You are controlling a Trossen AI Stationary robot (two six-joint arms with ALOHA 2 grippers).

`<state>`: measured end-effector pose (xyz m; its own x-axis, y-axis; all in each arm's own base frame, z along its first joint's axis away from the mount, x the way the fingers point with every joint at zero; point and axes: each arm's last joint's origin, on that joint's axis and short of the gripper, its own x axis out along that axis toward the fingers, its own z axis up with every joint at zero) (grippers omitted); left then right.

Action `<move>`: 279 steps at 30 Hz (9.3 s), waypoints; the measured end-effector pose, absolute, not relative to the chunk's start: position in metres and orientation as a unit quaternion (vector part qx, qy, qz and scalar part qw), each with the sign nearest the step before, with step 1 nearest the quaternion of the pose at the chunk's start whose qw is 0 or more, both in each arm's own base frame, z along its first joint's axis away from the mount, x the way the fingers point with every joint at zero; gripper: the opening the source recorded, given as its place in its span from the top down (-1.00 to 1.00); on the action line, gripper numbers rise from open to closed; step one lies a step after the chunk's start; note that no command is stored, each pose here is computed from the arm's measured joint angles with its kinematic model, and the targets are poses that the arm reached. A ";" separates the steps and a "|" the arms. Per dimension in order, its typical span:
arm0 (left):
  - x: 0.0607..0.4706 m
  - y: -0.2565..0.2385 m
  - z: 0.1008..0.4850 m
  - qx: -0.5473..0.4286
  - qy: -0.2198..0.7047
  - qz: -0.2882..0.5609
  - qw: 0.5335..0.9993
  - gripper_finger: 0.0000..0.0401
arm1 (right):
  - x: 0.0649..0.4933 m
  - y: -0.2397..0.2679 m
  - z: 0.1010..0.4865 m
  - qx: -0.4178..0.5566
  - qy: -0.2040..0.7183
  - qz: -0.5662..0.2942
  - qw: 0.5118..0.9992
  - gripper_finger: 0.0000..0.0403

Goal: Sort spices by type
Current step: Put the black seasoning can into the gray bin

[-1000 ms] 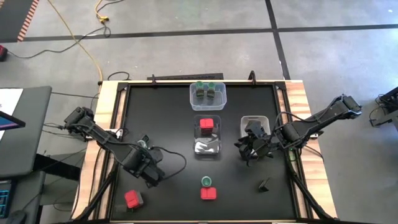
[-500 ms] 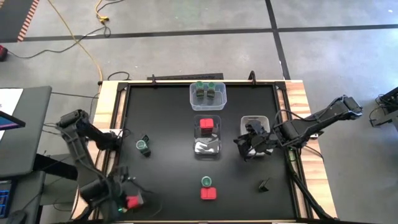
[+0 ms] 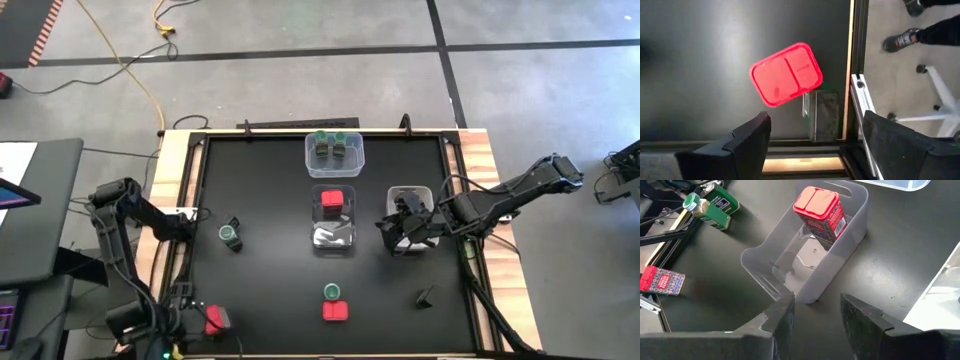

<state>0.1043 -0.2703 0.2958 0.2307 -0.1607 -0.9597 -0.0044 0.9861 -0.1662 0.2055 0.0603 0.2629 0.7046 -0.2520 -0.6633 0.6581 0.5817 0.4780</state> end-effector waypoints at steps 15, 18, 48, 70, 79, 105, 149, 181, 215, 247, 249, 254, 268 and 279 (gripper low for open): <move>0.105 -0.296 0.266 -0.079 0.630 -0.011 0.773 -0.44 | 0.205 0.060 0.262 0.365 0.275 -0.273 0.847 0.08; 0.102 -0.299 0.262 -0.078 0.635 -0.006 0.768 -0.44 | 0.205 0.060 0.262 0.365 0.275 -0.273 0.847 0.08; 0.092 -0.297 0.223 -0.117 0.670 0.033 0.732 0.01 | 0.205 0.060 0.263 0.357 0.277 -0.269 0.851 0.08; 0.100 -0.188 0.316 -0.244 0.664 0.104 0.699 0.39 | 0.205 0.060 0.263 0.345 0.281 -0.265 0.856 0.08; 0.166 -0.149 0.335 -0.212 0.638 0.104 0.733 0.39 | 0.203 0.059 0.261 0.277 0.309 -0.249 0.875 0.08; 0.377 -0.099 0.379 -0.102 0.522 0.068 0.844 0.39 | 0.201 0.079 0.264 0.253 0.323 -0.174 0.895 -0.55; 0.390 -0.078 0.385 0.019 0.490 0.002 0.871 0.33 | 0.290 0.098 0.278 0.084 0.112 -0.067 0.988 -0.48; 0.390 -0.078 0.385 0.007 0.492 0.006 0.871 0.22 | 0.292 0.103 0.281 0.074 0.112 -0.061 0.989 0.33; 0.299 -0.058 0.370 0.042 0.398 0.162 0.902 -0.24 | 0.177 0.117 0.312 0.074 0.151 -0.185 0.968 0.30; 0.335 -0.034 0.310 -0.051 -0.010 -0.028 0.998 -0.23 | 0.251 0.069 0.347 0.063 -0.011 -0.098 0.993 0.30; 0.342 -0.032 0.311 -0.048 -0.011 -0.025 0.998 -0.23 | 0.251 0.068 0.346 0.062 -0.009 -0.099 0.993 0.30; 0.356 -0.027 0.315 -0.048 -0.016 -0.027 0.998 -0.23 | 0.251 0.068 0.346 0.060 -0.008 -0.099 0.993 0.30; 0.358 -0.028 0.319 -0.014 -0.027 -0.043 0.999 0.34 | 0.251 0.068 0.347 0.064 -0.011 -0.095 0.993 0.29; 0.358 -0.028 0.318 -0.007 -0.026 -0.048 0.999 0.45 | 0.251 0.068 0.346 0.062 -0.008 -0.093 0.994 0.27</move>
